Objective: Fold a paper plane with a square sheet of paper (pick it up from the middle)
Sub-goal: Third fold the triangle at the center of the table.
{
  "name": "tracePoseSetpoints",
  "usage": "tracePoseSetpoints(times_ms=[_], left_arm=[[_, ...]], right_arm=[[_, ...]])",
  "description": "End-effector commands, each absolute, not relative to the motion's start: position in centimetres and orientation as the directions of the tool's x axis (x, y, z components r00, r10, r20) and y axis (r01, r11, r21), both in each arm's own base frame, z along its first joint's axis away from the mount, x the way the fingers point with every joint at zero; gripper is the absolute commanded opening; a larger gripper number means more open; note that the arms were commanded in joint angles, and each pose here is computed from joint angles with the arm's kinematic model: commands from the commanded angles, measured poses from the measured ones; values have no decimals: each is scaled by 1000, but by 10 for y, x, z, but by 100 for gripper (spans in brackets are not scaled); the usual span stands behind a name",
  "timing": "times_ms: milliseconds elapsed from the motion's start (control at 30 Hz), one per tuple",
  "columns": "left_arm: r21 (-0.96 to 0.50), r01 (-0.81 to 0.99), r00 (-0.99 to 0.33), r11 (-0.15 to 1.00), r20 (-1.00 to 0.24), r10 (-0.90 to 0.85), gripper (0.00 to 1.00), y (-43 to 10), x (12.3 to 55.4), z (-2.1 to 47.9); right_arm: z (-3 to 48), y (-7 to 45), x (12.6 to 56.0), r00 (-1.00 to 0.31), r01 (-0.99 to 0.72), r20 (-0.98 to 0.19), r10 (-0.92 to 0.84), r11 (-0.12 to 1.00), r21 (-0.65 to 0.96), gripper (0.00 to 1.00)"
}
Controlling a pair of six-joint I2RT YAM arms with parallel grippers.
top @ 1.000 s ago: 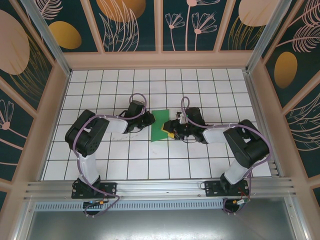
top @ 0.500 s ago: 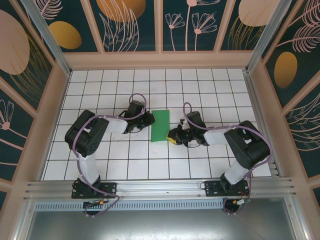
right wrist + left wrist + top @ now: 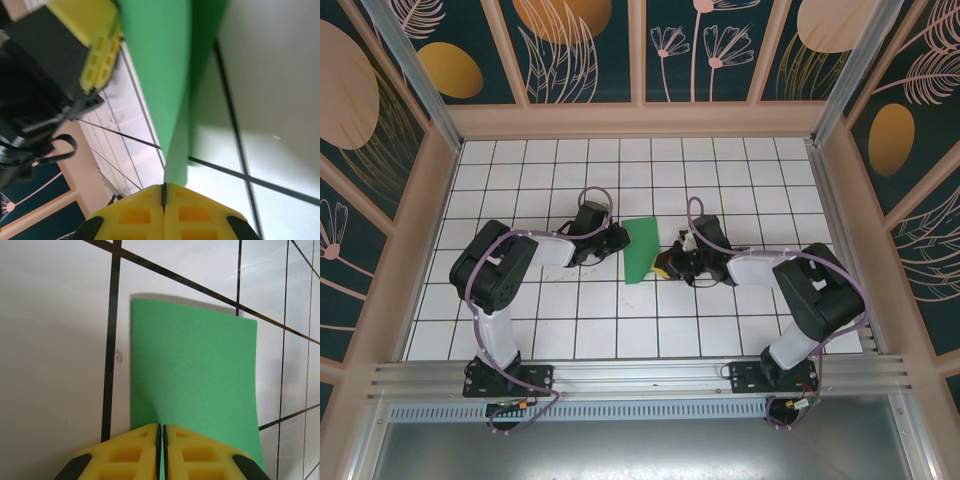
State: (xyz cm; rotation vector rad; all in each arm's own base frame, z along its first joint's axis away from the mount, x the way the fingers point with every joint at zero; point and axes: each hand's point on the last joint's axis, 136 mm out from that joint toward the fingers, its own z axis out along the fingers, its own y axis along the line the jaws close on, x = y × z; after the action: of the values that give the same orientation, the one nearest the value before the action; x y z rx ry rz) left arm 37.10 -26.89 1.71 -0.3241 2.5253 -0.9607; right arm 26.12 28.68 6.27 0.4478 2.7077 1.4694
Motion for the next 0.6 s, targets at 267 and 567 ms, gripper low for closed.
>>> tracePoseSetpoints(times_ms=[267, 567], left_arm=[[-643, -31, -893, 765, -327, -310, 18, -260, 362, 39], [-671, 10, -892, 741, -341, -297, 18, -274, 375, 45]], right_arm=[[51, 306, 289, -961, 223, 92, 259, 538, 813, 0], [41, 313, 297, -963, 223, 100, 251, 530, 818, 1]])
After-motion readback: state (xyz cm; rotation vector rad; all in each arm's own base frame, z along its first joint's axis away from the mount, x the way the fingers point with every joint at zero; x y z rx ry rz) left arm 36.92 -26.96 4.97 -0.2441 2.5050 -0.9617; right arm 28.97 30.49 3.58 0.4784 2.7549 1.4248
